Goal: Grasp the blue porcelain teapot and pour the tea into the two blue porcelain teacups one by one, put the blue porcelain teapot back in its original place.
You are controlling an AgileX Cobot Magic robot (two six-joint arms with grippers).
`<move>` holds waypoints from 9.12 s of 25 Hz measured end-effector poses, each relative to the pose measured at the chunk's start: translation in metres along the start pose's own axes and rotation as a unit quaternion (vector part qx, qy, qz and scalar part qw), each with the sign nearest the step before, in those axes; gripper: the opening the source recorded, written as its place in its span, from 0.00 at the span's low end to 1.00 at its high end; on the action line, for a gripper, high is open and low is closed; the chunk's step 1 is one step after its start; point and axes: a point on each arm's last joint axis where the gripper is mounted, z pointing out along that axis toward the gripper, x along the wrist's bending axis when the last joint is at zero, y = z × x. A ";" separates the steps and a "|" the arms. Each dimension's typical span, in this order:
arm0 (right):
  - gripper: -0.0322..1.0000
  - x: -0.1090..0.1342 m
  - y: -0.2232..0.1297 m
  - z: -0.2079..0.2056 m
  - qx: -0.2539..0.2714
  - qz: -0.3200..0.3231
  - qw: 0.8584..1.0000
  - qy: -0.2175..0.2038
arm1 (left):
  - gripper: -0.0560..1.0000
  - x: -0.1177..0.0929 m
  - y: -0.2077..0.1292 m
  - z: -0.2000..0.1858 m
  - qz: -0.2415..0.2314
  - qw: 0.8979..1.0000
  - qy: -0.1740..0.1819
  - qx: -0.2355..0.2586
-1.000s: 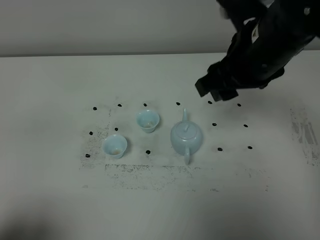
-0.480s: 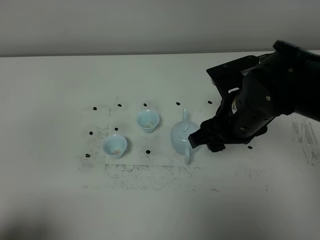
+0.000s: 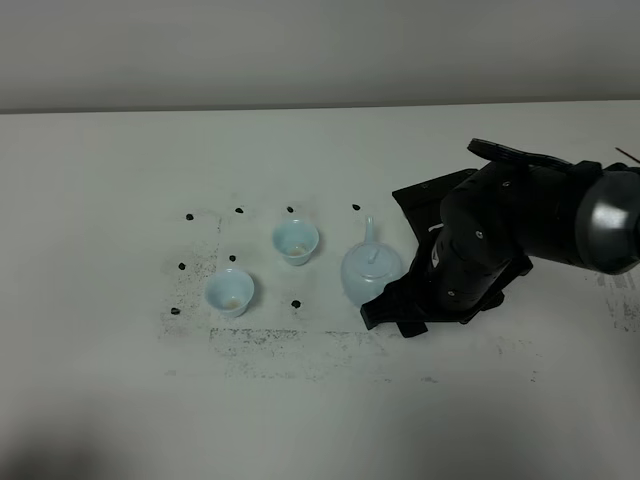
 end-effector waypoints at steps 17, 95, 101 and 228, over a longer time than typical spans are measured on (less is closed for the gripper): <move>0.59 0.016 -0.007 -0.036 -0.043 -0.021 0.998 0.033 | 0.74 0.000 0.000 0.000 0.000 1.000 0.000 0.000; 0.59 0.016 -0.009 0.025 -0.113 -0.058 0.992 0.024 | 0.74 0.000 0.000 0.000 0.000 1.000 0.000 0.000; 0.59 0.016 -0.009 0.029 -0.112 -0.064 0.991 0.021 | 0.74 0.000 0.000 0.000 0.000 1.000 0.000 0.000; 0.50 -0.011 0.048 0.005 0.047 -0.253 0.965 0.047 | 0.74 0.000 0.000 0.000 0.001 1.000 0.000 0.000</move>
